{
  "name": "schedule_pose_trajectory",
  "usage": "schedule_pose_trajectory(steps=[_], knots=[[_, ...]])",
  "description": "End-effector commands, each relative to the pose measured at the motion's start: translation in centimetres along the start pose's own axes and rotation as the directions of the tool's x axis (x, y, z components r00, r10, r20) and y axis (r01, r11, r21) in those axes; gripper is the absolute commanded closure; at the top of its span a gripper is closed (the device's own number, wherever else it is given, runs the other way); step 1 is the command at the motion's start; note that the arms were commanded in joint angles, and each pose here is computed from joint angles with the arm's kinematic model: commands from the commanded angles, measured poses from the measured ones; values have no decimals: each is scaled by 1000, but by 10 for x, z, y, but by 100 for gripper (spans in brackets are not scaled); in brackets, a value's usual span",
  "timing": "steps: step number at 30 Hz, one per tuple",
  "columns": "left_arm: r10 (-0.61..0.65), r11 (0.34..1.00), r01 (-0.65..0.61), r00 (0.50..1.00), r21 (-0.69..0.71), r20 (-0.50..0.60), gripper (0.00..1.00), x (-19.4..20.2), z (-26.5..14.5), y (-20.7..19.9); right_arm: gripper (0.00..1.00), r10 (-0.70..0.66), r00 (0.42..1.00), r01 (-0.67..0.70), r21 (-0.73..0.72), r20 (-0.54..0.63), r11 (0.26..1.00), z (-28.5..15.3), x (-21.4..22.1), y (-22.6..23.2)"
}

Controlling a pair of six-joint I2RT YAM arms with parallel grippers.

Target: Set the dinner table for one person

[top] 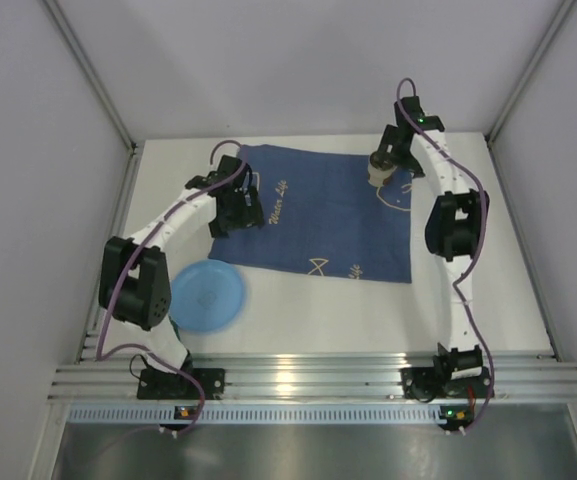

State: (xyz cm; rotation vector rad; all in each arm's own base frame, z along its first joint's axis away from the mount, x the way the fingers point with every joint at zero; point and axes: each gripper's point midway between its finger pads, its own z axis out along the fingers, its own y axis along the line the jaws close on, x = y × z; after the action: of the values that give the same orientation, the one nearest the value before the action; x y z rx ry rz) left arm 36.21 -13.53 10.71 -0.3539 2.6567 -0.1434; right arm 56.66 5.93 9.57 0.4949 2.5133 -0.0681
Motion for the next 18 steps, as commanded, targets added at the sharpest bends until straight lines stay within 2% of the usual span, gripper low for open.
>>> schedule_pose_trajectory(steps=[1,2,4,5,7,8,9,11,14,18], knots=[[23,996,-30,997,82,76,8,-28,12,-28,0,52,992,-39,-110,114,993,-91,-33,13],[32,995,-38,997,89,70,8,-27,20,-31,0,51,988,-32,-132,144,991,-118,-35,16],[42,994,-49,997,98,68,8,-27,37,-35,0,35,992,-19,-129,124,991,-132,-19,14],[52,994,-58,996,94,69,8,-27,42,-35,0,35,987,-11,-155,155,988,-159,-19,17],[64,994,-69,996,82,64,8,-24,58,-33,0,6,991,14,-147,131,989,-170,4,14],[75,994,-79,995,76,66,8,-24,62,-32,0,1,986,29,-180,169,983,-200,7,18],[82,994,-86,995,71,62,8,-23,66,-31,0,-21,988,47,-171,152,984,-200,23,16],[86,995,-89,995,50,41,8,-19,76,-24,0,-35,978,78,-206,205,975,-238,35,17],[81,996,-81,997,24,6,8,-7,84,-12,0,-56,983,92,-211,172,973,-245,77,3],[59,998,-60,998,-18,-34,9,14,89,6,0,-44,989,73,-210,141,975,-249,109,-19]])
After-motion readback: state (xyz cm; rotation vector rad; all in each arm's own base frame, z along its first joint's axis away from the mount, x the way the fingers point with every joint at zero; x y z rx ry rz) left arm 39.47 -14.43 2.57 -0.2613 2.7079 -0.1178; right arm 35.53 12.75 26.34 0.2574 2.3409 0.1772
